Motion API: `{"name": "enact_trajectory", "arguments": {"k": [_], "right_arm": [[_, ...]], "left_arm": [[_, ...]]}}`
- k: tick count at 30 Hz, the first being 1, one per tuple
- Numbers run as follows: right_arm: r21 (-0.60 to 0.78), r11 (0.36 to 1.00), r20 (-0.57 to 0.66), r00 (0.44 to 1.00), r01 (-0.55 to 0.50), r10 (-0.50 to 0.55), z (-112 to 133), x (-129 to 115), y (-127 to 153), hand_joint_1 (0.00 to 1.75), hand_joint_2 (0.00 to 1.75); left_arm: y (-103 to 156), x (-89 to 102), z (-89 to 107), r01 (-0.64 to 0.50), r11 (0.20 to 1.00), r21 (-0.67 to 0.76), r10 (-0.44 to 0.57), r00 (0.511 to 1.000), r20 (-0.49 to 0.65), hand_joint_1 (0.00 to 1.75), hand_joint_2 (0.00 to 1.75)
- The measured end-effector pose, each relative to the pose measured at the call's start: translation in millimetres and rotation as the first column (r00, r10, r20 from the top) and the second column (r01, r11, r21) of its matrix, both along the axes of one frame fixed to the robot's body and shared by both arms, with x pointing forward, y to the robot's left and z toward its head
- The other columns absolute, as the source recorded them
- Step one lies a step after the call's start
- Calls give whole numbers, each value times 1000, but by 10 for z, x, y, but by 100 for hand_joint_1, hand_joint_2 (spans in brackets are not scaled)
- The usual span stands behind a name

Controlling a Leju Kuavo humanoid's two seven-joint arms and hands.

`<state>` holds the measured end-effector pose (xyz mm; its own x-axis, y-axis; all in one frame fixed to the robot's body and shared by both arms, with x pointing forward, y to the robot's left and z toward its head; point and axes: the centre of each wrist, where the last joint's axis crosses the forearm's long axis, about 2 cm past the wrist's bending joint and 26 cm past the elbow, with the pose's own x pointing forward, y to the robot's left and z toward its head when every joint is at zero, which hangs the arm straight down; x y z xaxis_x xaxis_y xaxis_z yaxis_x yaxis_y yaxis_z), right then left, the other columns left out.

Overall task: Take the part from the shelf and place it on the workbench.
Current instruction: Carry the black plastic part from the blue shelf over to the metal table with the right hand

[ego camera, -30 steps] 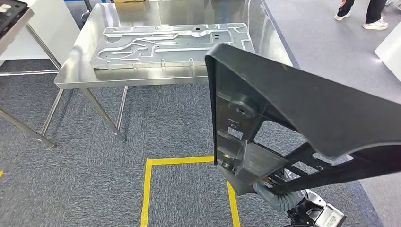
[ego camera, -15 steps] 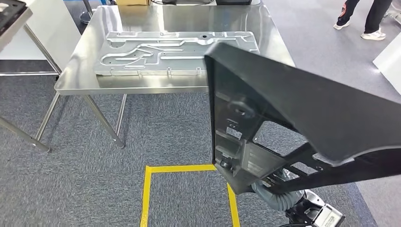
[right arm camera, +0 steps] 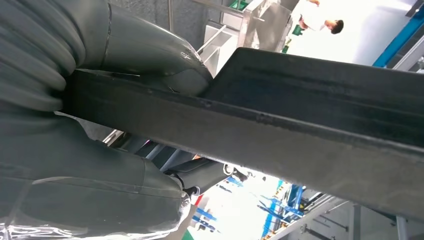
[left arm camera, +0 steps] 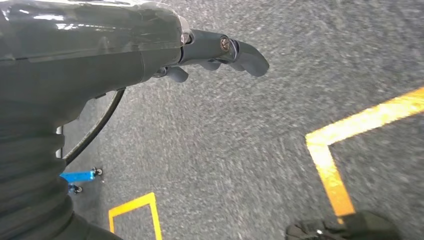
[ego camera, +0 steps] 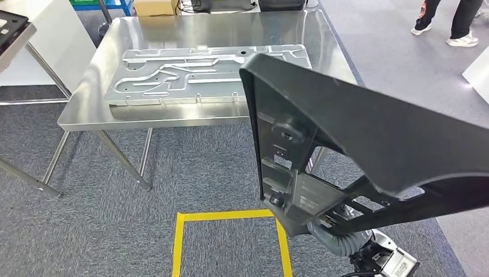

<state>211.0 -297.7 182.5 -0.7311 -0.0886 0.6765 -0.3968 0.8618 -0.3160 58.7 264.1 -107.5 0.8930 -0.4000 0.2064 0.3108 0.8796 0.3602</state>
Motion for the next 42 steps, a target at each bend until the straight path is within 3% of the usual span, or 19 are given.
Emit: {"name": "enact_trajectory", "arguments": {"k": [24, 42], "right_arm": [[-14, 1000, 0, 1000, 1, -1, 15, 14, 4, 175, 175], [-5, 1000, 34, 999, -17, 17, 145, 315, -9, 175, 175]], "left_arm": [[-3, -39, -5, 4, 1000, 0, -4, 1000, -6, 0, 175], [3, 29, 5, -22, 1000, 6, 22, 1000, 1, 0, 175]]}}
